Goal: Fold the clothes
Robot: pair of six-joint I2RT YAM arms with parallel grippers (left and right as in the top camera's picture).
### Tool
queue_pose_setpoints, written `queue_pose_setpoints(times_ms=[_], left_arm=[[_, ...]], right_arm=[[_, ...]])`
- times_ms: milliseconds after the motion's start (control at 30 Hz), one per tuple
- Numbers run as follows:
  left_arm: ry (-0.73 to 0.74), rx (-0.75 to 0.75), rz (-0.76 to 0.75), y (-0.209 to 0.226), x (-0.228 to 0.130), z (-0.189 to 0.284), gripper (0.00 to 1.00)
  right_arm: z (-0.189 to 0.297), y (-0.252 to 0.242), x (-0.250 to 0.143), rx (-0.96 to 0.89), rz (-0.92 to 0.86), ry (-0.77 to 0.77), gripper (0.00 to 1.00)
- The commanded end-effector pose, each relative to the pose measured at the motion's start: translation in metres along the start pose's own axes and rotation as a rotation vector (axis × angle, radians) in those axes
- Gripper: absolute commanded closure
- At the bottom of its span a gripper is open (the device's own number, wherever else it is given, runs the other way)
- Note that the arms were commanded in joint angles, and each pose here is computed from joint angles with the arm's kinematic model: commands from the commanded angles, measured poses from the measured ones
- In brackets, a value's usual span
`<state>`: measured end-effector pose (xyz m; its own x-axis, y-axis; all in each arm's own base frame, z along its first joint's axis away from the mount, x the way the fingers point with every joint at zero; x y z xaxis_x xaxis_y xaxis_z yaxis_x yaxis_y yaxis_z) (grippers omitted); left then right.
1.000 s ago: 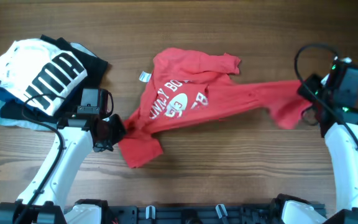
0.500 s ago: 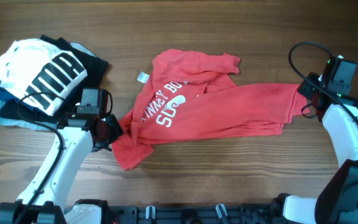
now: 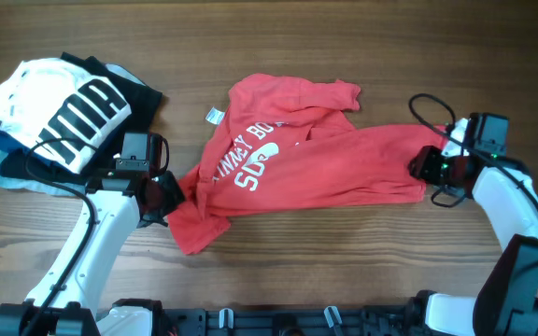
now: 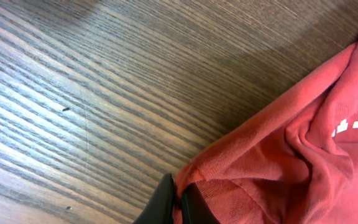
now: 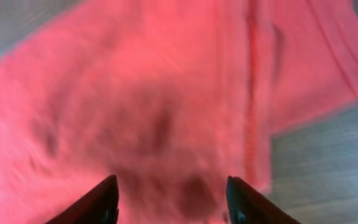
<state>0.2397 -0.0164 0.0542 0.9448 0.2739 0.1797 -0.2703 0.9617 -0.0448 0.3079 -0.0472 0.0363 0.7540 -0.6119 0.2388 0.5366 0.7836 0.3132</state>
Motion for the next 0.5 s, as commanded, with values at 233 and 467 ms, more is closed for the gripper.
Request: queue_pose_setpoints(times_ms=[233,467], left_arm=[[-0.02,0.0,0.003,0.001,0.005,0.003,0.95],[-0.021,0.0,0.003,0.001,0.005,0.003,0.95]], right_arm=[[-0.043,0.004,-0.02,0.02,0.058,0.06,0.88],[-0.008,0.032,0.017,0.087,0.035,-0.06,0.96]])
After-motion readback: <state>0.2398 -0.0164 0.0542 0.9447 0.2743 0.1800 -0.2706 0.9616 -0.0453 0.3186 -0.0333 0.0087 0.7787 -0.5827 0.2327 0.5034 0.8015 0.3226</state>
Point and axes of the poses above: each gripper's point midway between its finger pads, its own z axis back along the fingers, its own y axis along the line the jaws close on, x = y × z, the point moved 1 cm from there along z, back along the fingers, and after that the axes turned 14 degrees about -z, right-handed, at the moved point
